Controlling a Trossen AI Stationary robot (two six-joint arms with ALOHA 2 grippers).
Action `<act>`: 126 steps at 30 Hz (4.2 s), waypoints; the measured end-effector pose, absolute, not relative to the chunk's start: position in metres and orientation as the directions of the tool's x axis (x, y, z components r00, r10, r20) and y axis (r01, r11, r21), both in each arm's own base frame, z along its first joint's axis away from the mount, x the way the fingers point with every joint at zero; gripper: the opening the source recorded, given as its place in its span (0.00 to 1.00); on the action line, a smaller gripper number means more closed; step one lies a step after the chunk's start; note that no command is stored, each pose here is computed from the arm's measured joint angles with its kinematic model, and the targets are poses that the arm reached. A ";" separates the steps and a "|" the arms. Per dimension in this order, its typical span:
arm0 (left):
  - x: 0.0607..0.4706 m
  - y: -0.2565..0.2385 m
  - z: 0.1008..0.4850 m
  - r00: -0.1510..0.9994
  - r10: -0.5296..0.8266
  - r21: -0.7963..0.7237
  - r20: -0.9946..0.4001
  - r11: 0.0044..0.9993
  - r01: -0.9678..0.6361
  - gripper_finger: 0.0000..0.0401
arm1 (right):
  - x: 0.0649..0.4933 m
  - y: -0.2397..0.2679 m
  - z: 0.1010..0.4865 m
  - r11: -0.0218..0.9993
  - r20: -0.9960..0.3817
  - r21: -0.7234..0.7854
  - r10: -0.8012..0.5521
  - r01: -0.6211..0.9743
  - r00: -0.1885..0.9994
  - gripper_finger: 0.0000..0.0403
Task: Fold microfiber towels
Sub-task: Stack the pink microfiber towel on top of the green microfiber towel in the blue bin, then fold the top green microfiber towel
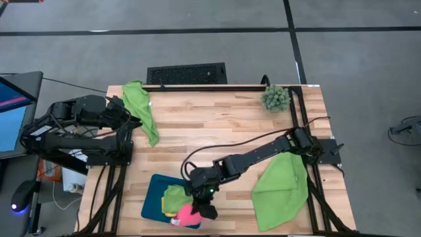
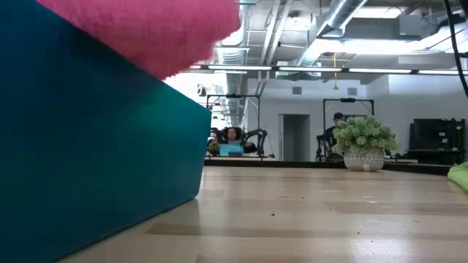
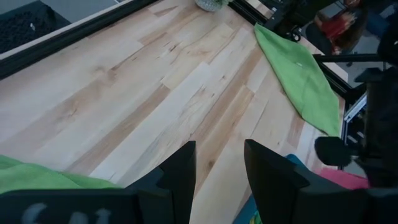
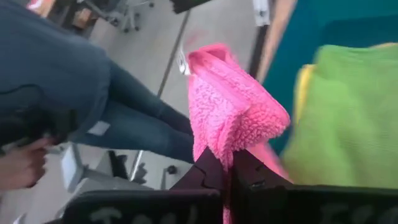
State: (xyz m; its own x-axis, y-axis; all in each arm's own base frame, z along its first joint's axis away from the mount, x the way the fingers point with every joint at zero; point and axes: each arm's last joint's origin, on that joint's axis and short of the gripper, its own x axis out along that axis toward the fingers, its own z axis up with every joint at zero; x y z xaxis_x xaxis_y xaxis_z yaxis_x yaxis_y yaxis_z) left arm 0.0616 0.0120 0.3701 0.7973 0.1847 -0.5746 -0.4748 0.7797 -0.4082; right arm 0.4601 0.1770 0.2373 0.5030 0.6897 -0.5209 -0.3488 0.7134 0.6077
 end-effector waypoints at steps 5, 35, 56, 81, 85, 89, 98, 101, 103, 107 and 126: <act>0.062 0.012 0.370 0.797 0.186 -0.407 -0.575 0.780 -0.476 0.32 | 0.465 0.164 0.234 0.730 -0.526 0.592 0.671 -0.341 0.523 0.04; 0.061 0.013 0.370 0.787 0.229 -0.361 -0.573 0.792 -0.493 0.32 | 0.501 0.152 0.213 0.603 -0.452 0.601 0.798 -0.525 0.399 0.06; 0.061 0.014 0.370 0.784 0.239 -0.339 -0.573 0.802 -0.492 0.32 | 0.527 0.126 0.192 0.659 -0.529 0.566 0.751 -0.495 0.395 0.08; 0.061 0.015 0.370 0.774 0.277 -0.314 -0.570 0.797 -0.516 0.32 | 0.536 0.106 0.237 0.736 -0.418 0.508 0.665 -0.447 0.619 0.57; 0.065 0.013 0.368 0.804 0.191 -0.385 -0.564 0.800 -0.460 0.32 | 0.520 0.119 0.276 0.716 -0.382 0.466 0.692 -0.519 0.612 0.50; 0.081 0.010 0.352 0.864 0.071 -0.486 -0.498 0.803 -0.345 0.32 | 0.502 0.153 0.266 0.704 -0.490 0.460 0.709 -0.541 0.507 0.43; 0.119 -0.005 0.275 0.878 -0.150 -0.643 -0.455 0.737 -0.207 0.14 | 0.483 0.170 0.211 0.845 -0.723 0.362 0.521 -0.393 0.454 0.29; 0.123 -0.008 0.265 0.878 -0.170 -0.664 -0.448 0.720 -0.200 0.09 | 0.479 0.162 0.192 0.870 -0.761 0.371 0.485 -0.325 0.430 0.27; 0.123 -0.008 0.265 0.881 -0.170 -0.665 -0.441 0.721 -0.194 0.07 | 0.474 0.159 0.175 0.883 -0.794 0.369 0.462 -0.289 0.395 0.26; 0.123 -0.007 0.269 0.902 -0.149 -0.666 -0.405 0.725 -0.179 0.04 | 0.476 0.156 0.173 0.892 -0.791 0.355 0.446 -0.280 0.418 0.25; 0.166 0.051 0.329 0.553 0.437 -0.144 -0.710 0.678 -0.720 0.30 | 0.383 0.055 0.372 0.994 -0.793 0.106 0.095 -0.016 0.602 0.26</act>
State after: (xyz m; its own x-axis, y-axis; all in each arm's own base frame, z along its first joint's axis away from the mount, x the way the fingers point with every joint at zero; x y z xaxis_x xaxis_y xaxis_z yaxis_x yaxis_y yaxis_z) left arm 0.1663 0.0513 0.3289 0.5531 0.4367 -0.7095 -0.7205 0.6783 -0.1441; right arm 0.3828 0.0550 0.3725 0.6017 0.0947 -0.7931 -0.0162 0.9942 0.1065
